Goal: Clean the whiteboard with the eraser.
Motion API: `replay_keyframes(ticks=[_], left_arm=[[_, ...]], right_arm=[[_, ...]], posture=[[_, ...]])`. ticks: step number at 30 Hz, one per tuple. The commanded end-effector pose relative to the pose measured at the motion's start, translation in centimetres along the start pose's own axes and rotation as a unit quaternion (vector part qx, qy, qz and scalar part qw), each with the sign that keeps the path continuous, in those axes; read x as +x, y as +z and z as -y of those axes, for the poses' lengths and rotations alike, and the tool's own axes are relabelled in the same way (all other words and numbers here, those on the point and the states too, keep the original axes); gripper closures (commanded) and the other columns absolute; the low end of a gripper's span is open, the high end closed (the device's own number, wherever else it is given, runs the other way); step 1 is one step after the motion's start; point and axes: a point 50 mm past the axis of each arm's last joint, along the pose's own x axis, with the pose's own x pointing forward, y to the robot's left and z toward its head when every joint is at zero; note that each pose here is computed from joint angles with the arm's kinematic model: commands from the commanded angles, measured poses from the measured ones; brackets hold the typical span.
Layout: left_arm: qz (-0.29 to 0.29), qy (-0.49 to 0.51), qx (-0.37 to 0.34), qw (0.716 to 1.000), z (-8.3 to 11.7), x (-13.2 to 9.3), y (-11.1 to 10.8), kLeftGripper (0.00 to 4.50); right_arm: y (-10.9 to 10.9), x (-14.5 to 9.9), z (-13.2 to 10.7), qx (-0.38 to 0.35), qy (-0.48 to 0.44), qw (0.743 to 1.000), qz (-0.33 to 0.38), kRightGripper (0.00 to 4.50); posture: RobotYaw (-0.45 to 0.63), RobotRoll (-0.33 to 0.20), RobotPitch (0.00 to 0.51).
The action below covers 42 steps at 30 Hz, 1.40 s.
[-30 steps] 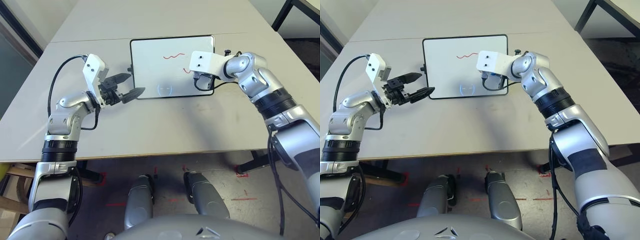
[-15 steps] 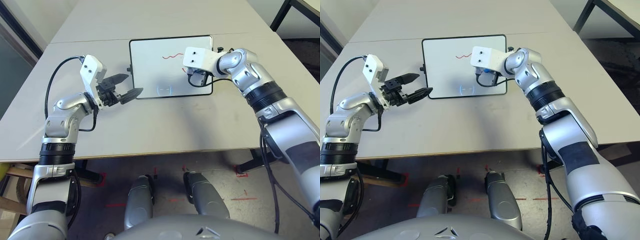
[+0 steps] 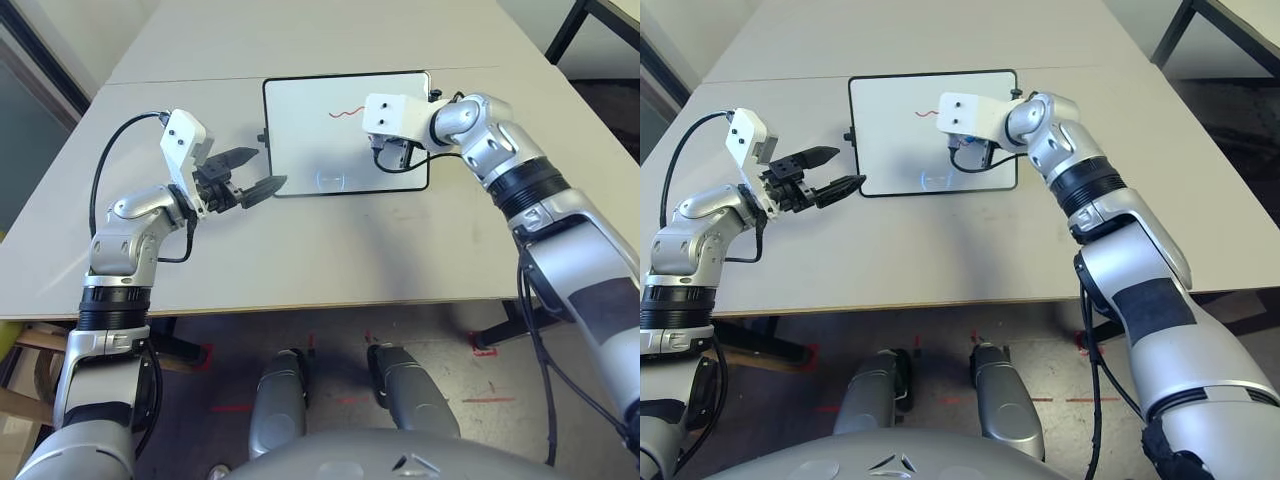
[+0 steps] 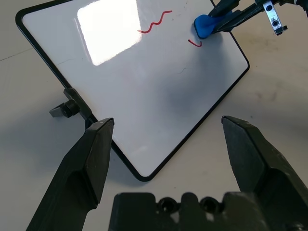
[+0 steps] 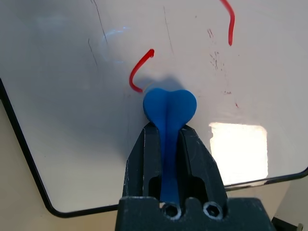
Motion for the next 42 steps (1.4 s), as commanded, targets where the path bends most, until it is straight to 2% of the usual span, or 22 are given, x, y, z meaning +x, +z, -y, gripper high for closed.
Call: replay_keyframes(ticks=[1,8,32,42], left_arm=[[0.000,-0.004,0.002,1.000,0.1,0.1,0.0,0.00],[0.000,-0.005,0.002,1.000,0.1,0.2,0.0,0.00],[-0.001,0.000,0.000,1.000,0.1,0.0,-0.2,0.00],[0.001,0.001,0.000,1.000,0.2,0.0,-0.2,0.00]], right_arm=[[-2.4,0.1,-1.1,0.013,0.016,0.999,-0.044,4.27],[-3.2,-0.2,-1.4,0.020,0.026,0.998,-0.052,4.28],[2.7,1.8,-1.2,0.021,0.023,0.999,0.012,4.28],[3.9,2.2,-1.0,0.017,0.019,0.999,0.022,4.28]], posture=[[-0.17,0.000,0.139],[-0.18,0.000,0.138],[-0.15,0.000,0.144],[-0.15,0.000,0.143]])
